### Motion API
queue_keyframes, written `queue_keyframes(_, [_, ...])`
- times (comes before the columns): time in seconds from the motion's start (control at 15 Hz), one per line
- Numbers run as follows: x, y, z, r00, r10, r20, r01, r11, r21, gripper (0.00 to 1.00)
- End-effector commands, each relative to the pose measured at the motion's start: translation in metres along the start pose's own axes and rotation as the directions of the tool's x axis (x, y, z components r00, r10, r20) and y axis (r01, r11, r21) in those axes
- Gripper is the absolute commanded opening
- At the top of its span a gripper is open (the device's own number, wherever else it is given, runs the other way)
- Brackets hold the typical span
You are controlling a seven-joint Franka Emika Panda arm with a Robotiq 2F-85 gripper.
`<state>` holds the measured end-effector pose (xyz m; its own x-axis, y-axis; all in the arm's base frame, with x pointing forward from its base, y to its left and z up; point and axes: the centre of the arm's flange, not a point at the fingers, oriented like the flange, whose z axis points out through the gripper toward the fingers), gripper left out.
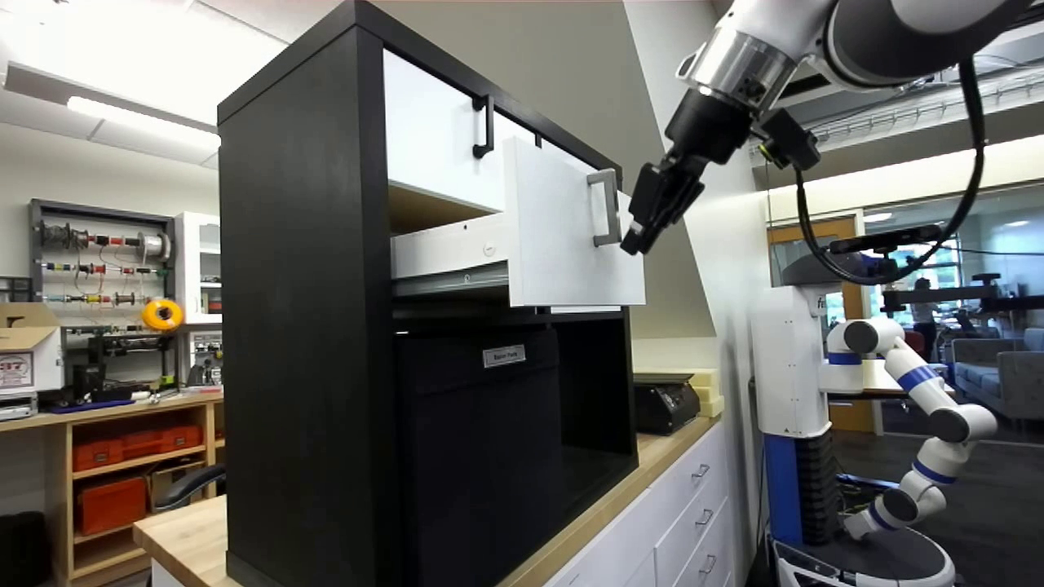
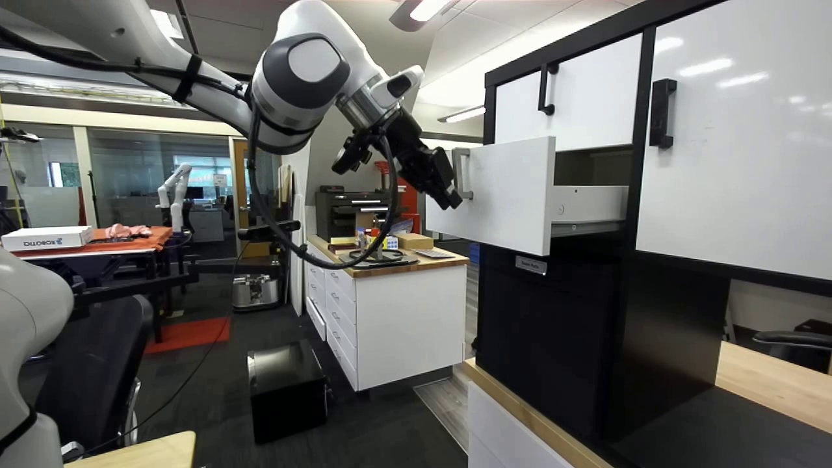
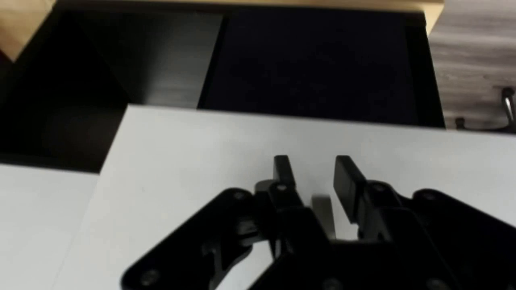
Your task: Pull out the drawer above the storage basket
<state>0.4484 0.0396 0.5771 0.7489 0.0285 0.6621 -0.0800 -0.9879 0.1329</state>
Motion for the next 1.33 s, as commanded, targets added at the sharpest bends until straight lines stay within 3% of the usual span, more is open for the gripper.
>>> queue_keyframes(0.0, [-0.027, 0.005, 0.011, 0.987, 0.011, 0.157, -0.007, 1.000, -0.025, 0.65])
queue_keyframes(0.2, [-0.034, 0.007, 0.011, 0.968, 0.009, 0.250, 0.002, 0.999, -0.044, 0.85])
queue_keyframes(0.4, [-0.037, 0.008, 0.006, 0.947, -0.003, 0.320, 0.021, 0.998, -0.052, 0.99])
queue_keyframes(0.93, [-0.037, 0.010, -0.003, 0.899, 0.001, 0.437, 0.024, 0.998, -0.053, 1.00])
queue_keyframes(1.0, [-0.039, 0.009, 0.011, 0.910, 0.004, 0.414, 0.025, 0.998, -0.066, 1.00])
queue_keyframes(1.27, [-0.040, 0.008, 0.013, 0.908, 0.004, 0.420, 0.026, 0.998, -0.065, 1.00])
